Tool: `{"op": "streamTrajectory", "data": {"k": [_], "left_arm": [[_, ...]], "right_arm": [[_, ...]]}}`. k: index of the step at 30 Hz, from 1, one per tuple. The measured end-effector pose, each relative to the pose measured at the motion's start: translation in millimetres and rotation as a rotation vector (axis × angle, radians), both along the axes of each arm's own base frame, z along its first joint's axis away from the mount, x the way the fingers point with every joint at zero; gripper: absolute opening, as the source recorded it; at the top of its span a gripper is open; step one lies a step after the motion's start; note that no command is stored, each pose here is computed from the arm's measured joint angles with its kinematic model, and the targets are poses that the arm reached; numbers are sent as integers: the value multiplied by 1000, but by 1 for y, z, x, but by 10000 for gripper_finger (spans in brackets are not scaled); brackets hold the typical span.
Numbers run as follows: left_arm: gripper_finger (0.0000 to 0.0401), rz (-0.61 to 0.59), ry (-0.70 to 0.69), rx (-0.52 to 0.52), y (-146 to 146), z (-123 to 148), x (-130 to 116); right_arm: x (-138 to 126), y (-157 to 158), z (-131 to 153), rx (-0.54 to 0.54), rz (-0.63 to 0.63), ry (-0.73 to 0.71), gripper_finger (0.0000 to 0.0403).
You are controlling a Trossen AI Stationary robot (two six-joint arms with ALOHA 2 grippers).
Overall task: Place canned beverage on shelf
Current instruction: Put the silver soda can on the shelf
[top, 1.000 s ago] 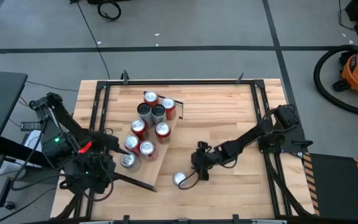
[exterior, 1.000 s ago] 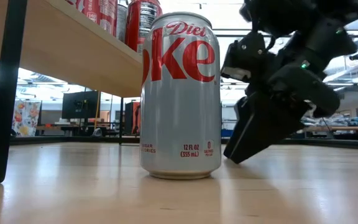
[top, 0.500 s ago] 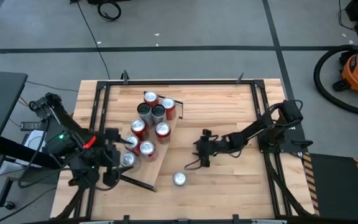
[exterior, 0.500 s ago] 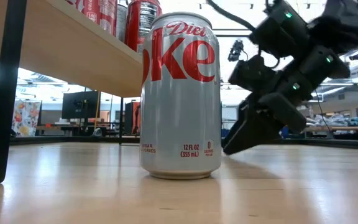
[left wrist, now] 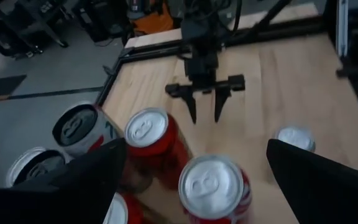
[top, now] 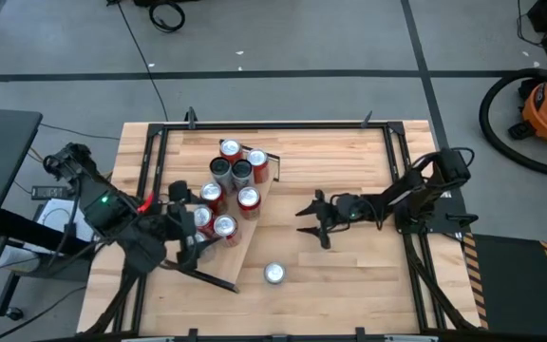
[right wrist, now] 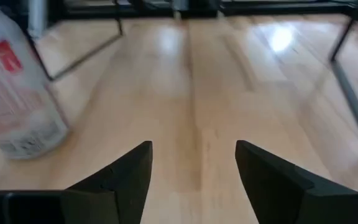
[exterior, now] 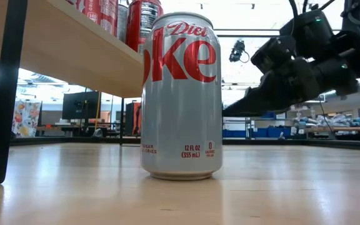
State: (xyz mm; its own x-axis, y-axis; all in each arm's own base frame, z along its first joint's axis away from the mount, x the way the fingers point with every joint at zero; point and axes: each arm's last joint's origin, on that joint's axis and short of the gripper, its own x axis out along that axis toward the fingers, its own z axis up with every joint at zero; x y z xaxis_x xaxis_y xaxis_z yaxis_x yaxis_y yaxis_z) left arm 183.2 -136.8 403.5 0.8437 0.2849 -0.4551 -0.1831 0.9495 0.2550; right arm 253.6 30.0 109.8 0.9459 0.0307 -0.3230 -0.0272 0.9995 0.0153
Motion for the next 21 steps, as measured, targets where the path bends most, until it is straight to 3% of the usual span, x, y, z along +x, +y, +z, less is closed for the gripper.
{"op": "streamTrajectory", "data": {"k": [12,21], "left_arm": [[400,53,-54,-136,3,3,7],[400,66,-137,-241,-11,2,23]], "right_arm": [[28,17,25,48,334,-84,337],[54,22,43,111,617,-114,340]]}}
